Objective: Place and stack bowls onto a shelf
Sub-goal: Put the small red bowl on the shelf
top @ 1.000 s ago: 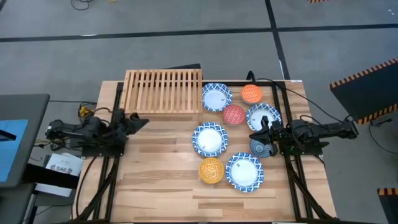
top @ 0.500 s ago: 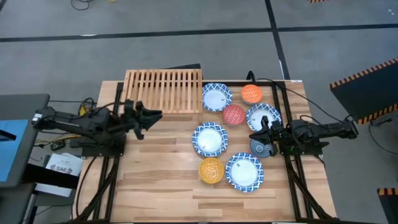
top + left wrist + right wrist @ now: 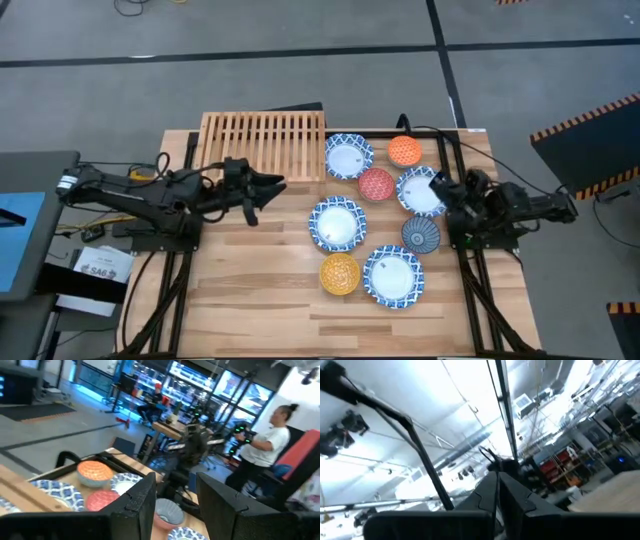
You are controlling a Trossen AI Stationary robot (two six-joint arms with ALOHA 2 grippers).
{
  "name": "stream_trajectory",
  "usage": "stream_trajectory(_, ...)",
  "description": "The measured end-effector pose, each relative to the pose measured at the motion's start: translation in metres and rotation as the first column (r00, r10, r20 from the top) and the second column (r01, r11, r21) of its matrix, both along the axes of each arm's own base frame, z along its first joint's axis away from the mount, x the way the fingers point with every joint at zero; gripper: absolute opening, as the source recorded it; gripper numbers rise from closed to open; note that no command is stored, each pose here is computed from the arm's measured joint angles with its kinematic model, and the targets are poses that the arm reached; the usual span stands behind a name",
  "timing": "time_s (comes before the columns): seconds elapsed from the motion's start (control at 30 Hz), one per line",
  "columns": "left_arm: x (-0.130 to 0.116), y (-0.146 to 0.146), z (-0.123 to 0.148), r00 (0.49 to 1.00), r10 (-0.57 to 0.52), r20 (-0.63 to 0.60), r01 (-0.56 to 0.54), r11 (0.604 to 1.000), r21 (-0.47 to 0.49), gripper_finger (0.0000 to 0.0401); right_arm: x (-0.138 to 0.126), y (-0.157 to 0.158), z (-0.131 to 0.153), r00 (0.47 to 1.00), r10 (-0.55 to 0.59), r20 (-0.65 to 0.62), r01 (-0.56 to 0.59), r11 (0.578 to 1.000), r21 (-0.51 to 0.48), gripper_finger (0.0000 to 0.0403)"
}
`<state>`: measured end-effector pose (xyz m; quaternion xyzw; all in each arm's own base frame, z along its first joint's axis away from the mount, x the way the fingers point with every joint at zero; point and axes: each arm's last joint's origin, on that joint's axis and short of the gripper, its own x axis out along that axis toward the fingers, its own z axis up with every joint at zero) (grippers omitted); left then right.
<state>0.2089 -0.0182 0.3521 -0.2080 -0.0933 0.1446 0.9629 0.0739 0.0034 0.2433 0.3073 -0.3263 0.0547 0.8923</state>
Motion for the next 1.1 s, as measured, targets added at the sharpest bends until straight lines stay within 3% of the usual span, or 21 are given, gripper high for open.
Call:
stream_trajectory(0.1, 0.001, 0.001, -0.001, 0.999, 0.032, -0.005, -0.032, 0.999, 0.002, 0.0124, 0.005, 0.0, 0.025, 1.0, -0.018, -0.024, 0.018, 1.0, 0.007, 0.0044)
stream_trajectory(0.23, 0.0, 0.001, 0.001, 0.999, 0.042, 0.009, -0.042, 0.999, -0.002, 0.0124, 0.029, 0.0, 0.052, 0.977, -0.113, -0.183, 0.116, 0.993, 0.01, 0.005)
stream_trajectory(0.37, 0.0, 0.001, 0.001, 0.999, 0.045, 0.007, -0.046, 0.999, 0.021, 0.0124, 0.058, -0.003, 0.069, 0.894, -0.155, -0.42, 0.172, 0.985, 0.002, 0.0081)
stream_trajectory(0.5, 0.0, 0.001, 0.001, 0.999, 0.046, 0.0, -0.046, 0.998, 0.03, 0.0124, 0.075, -0.014, 0.074, 0.73, -0.171, -0.662, 0.281, 0.958, 0.062, 0.0139)
stream_trajectory(0.57, 0.0, 0.001, 0.001, 0.999, 0.048, -0.008, -0.048, 0.998, 0.047, 0.0124, 0.077, -0.021, 0.073, 0.619, -0.17, -0.767, 0.349, 0.934, 0.074, 0.0172)
stream_trajectory(0.73, 0.0, 0.001, 0.0, 0.998, 0.052, -0.023, -0.05, 0.996, 0.074, 0.0124, 0.084, -0.042, 0.065, 0.353, -0.041, -0.935, 0.534, 0.829, 0.165, 0.0228)
stream_trajectory(0.83, 0.0, 0.001, 0.0, 0.998, 0.053, -0.028, -0.051, 0.995, 0.082, 0.0124, 0.094, -0.054, 0.05, 0.199, 0.093, -0.976, 0.587, 0.786, 0.195, 0.0233)
stream_trajectory(0.97, -0.001, 0.001, -0.001, 0.997, 0.053, -0.047, -0.048, 0.995, 0.085, 0.0124, 0.11, -0.067, 0.022, 0.015, 0.214, -0.977, 0.629, 0.757, 0.176, 0.0231)
stream_trajectory(1.1, -0.002, 0.001, -0.002, 0.997, 0.052, -0.061, -0.046, 0.995, 0.083, 0.0124, 0.124, -0.074, 0.0, -0.105, 0.29, -0.951, 0.644, 0.749, 0.157, 0.0228)
